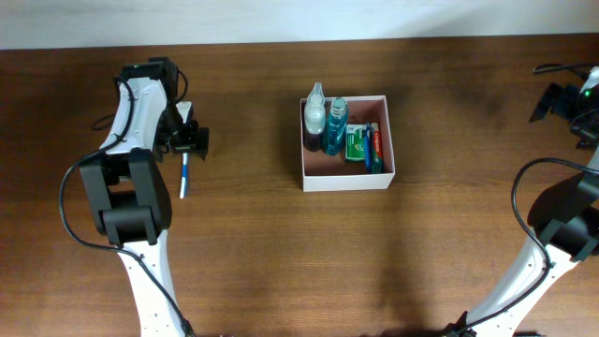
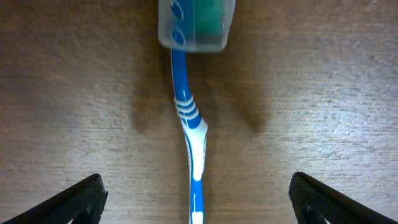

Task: Pack container
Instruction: 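Lower the left gripper and close it on the toothbrush handle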

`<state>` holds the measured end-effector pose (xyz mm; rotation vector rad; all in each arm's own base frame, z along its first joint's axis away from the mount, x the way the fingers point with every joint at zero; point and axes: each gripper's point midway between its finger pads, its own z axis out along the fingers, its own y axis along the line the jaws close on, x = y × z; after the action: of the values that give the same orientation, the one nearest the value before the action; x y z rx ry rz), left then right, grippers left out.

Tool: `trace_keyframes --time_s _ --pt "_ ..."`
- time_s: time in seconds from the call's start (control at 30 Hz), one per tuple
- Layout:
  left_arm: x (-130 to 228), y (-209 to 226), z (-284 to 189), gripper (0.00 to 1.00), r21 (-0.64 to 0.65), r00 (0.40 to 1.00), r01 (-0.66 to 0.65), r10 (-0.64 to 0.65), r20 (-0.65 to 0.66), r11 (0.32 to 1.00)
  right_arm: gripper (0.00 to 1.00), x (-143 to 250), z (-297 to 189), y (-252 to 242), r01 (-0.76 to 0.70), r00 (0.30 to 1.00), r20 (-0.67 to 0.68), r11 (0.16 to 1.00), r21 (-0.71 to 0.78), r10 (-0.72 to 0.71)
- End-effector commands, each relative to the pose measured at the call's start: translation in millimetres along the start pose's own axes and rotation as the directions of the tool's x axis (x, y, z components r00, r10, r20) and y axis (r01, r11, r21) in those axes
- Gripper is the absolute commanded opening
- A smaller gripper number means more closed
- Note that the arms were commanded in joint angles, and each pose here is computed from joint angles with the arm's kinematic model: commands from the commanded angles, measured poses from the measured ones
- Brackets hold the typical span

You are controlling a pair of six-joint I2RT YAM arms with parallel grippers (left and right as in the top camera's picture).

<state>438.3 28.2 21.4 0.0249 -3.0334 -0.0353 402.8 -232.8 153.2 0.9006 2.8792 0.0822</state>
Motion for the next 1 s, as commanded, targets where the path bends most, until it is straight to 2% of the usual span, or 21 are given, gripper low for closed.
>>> trace_keyframes --time_s 0.0,0.83,0.9,0.97 --pt "-2 -4 -7 0.95 0.021 0.999 -0.02 0.019 0.029 1.0 0.99 0 -12 4 0.002 1.0 0.028 1.0 -0.008 -0.002" --pt "-5 -6 8 0.95 0.031 0.999 -0.02 0.018 0.041 0.999 0.99 0 -12 4 0.002 1.0 0.028 1.0 -0.008 -0.002" --pt "-5 -6 8 0.9 0.031 0.999 -0.02 0.018 0.039 0.999 0.99 0 -12 4 0.002 1.0 0.028 1.0 -0.008 -0.002" --pt "-4 -6 9 0.76 0.031 0.999 -0.019 0.018 0.038 0.999 0.99 0 -12 4 0.002 1.0 0.028 1.0 -0.008 -0.002"
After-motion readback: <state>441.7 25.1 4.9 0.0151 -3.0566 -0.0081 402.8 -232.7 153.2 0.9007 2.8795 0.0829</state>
